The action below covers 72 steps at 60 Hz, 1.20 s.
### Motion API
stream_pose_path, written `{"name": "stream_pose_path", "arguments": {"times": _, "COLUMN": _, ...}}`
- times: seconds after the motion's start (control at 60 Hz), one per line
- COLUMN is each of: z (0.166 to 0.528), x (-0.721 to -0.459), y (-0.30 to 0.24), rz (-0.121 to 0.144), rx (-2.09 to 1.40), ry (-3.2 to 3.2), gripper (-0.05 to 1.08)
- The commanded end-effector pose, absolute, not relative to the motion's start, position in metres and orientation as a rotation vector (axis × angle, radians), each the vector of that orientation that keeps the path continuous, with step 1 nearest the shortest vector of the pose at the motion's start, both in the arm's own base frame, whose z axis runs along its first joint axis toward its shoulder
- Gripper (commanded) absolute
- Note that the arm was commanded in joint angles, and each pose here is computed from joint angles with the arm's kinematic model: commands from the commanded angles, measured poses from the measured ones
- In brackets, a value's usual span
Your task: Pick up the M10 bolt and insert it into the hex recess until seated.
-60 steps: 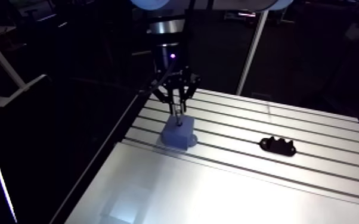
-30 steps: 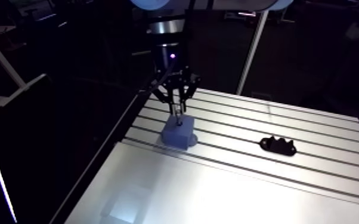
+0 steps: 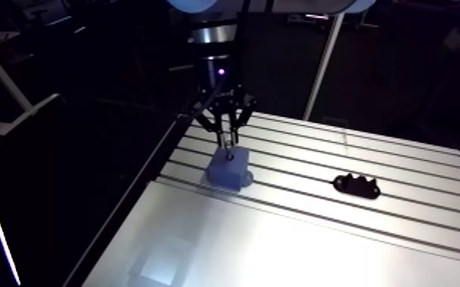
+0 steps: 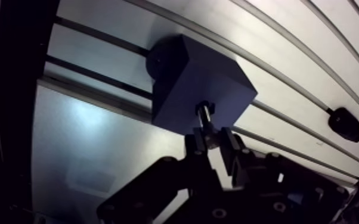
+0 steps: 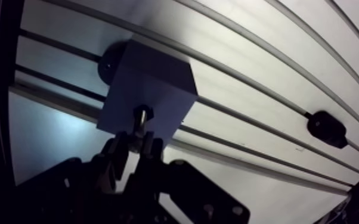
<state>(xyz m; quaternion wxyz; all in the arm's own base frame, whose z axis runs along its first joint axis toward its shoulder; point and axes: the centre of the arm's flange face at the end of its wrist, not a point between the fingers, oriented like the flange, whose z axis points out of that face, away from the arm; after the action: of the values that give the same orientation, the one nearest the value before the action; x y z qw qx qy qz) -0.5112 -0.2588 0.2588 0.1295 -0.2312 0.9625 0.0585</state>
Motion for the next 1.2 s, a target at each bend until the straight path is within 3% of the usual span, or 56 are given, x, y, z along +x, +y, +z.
{"name": "stream_pose_path", "arguments": {"times": 0.017, "z": 0.2579, "x": -0.5111, "y": -0.2594, "rz": 0.17, "rx": -0.675, "ry": 2.795, "gripper": 0.84}}
{"name": "stream_pose_path", "arguments": {"times": 1.2, "z": 0.2498, "x": -0.5137, "y": -0.2581, "rz": 0.167, "rx": -0.696, "ry": 2.784, "gripper": 0.84}}
